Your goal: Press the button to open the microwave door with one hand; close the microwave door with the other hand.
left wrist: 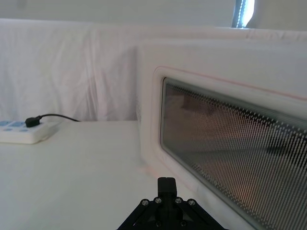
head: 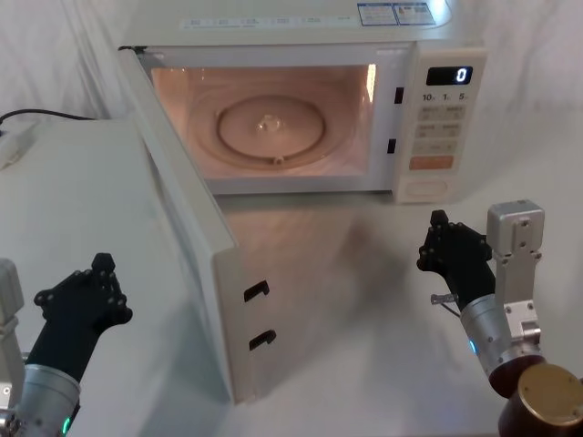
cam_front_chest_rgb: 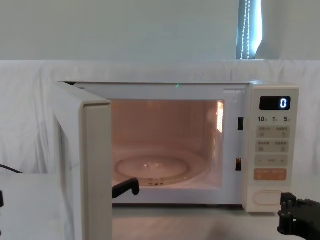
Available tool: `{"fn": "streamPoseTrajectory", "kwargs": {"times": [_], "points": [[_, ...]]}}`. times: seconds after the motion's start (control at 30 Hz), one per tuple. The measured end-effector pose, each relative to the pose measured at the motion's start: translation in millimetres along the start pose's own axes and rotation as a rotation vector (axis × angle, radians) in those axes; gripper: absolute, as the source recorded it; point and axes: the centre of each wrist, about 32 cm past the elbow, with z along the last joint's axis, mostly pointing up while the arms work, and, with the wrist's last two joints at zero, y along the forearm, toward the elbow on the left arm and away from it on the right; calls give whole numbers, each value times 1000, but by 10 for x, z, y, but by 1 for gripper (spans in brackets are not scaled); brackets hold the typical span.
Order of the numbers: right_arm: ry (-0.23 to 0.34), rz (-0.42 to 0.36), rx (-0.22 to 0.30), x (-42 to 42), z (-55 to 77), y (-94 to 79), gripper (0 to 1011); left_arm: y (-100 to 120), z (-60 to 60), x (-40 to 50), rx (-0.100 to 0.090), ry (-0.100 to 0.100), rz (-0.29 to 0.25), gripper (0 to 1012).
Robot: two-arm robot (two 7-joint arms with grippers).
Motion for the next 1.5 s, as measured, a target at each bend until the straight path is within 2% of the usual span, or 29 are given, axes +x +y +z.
{"fn": "streamPoseTrajectory", "kwargs": {"times": [0.5,0.73,0.8,1.2,1.5], "points": [[0,0,0,0,0,0,0,-158,226,-5,-55,-14,-55,0],[0,0,0,0,0,0,0,-235,321,-21,-67,-24,-95,0],[0,0,0,0,0,0,0,-287,367,-35,-75,-29,-112,0],[0,0,0,0,0,0,0,-471,481,-81,-104,-53,-150,0],[0,0,0,-1,0,0,0,-593,526,-119,-115,-68,-178,0]]}}
